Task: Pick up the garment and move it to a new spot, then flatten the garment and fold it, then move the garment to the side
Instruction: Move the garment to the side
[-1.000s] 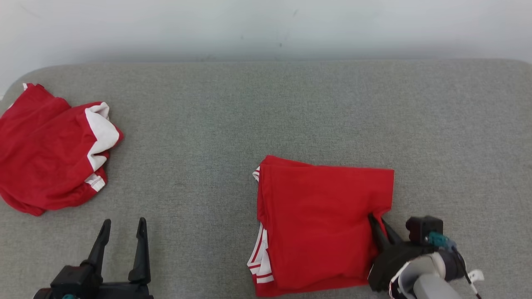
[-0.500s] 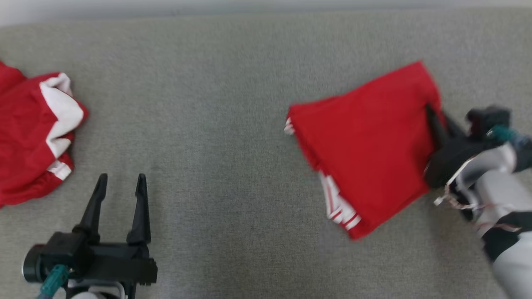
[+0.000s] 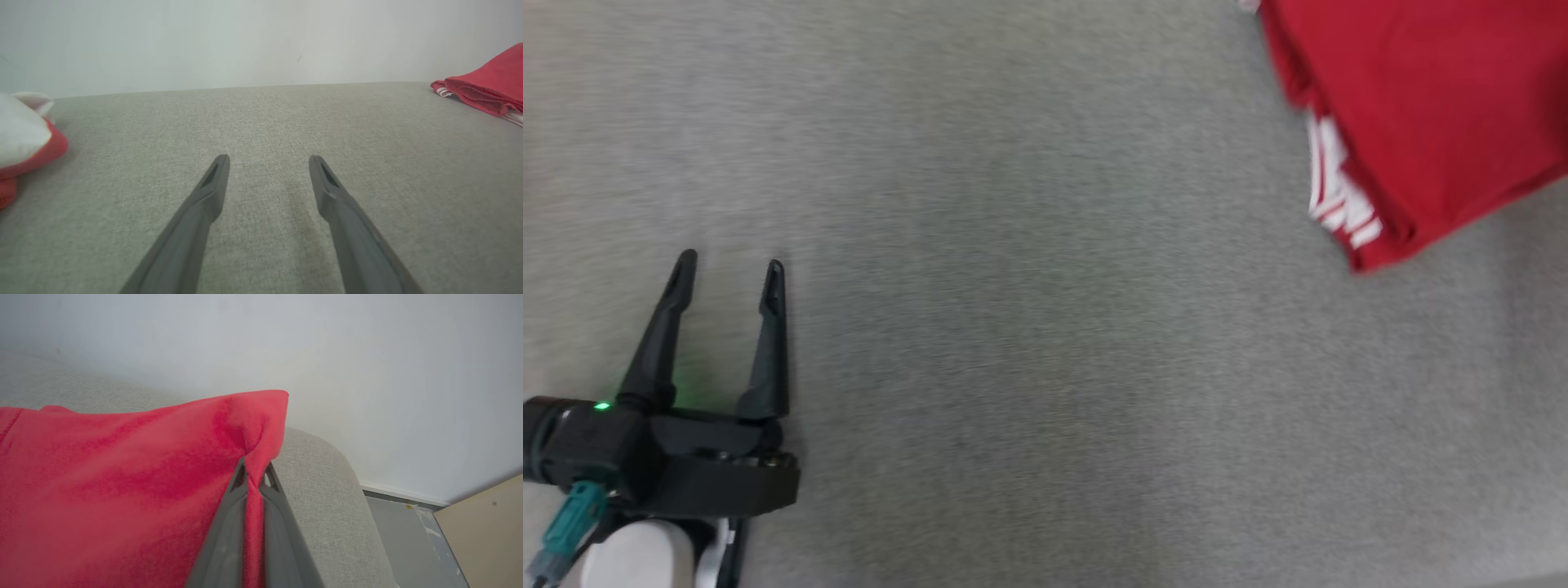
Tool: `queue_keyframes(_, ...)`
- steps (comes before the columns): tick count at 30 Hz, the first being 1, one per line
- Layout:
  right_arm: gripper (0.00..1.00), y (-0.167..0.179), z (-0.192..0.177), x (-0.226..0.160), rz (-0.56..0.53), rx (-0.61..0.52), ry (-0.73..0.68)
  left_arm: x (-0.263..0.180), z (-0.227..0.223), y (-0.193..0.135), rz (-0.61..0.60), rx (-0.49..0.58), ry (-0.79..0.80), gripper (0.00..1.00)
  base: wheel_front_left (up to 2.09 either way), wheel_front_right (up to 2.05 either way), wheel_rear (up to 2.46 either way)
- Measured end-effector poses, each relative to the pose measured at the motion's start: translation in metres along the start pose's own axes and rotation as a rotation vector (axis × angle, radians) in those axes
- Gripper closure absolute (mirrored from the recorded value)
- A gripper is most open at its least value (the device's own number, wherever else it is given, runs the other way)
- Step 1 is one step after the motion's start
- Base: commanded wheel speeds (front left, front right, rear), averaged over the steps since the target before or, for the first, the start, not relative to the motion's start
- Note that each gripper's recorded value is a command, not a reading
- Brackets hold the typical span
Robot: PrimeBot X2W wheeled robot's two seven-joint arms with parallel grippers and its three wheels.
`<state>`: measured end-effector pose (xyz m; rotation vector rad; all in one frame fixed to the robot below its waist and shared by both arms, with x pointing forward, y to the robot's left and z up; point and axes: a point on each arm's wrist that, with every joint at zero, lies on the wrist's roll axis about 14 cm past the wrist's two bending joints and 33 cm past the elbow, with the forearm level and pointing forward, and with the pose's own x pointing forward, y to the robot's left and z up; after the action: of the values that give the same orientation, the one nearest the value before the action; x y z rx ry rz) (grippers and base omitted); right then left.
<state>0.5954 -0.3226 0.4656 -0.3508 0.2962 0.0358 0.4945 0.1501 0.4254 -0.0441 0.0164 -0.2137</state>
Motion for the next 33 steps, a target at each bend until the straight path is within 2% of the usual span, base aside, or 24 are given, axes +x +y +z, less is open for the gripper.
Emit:
queue_keyframes(5, 1.0, -0.048, 0.005, -0.008, -0.09, -0.066, 0.03, 0.012, -0.016, -0.012, -0.05, -0.008, 0.011, 0.0, 0.0, 0.0, 0.0)
queue_keyframes(11, 1.0, -0.082, 0.004, -0.014, -0.15, -0.141, 0.092, 0.022, -0.026, -0.022, -0.097, -0.01, 0.007, 0.0, 0.0, 0.0, 0.0)
queue_keyframes(21, 1.0, -0.098, 0.0, -0.007, -0.182, -0.194, 0.137, 0.025, -0.034, -0.024, -0.11, -0.012, 0.006, 0.0, 0.0, 0.0, 0.0)
queue_keyframes(22, 0.33, -0.099, 0.0, -0.006, -0.185, -0.208, 0.135, 0.025, -0.035, -0.024, -0.11, -0.013, 0.007, 0.0, 0.0, 0.0, 0.0)
queue_keyframes(23, 0.0, -0.099, 0.0, -0.006, -0.185, -0.208, 0.135, 0.025, -0.035, -0.024, -0.11, -0.013, 0.007, 0.0, 0.0, 0.0, 0.0)
queue_keyframes(33, 0.0, -0.092, 0.014, 0.002, -0.177, -0.246, 0.049, 0.023, -0.032, -0.02, -0.085, -0.026, 0.005, 0.0, 0.0, 0.0, 0.0)
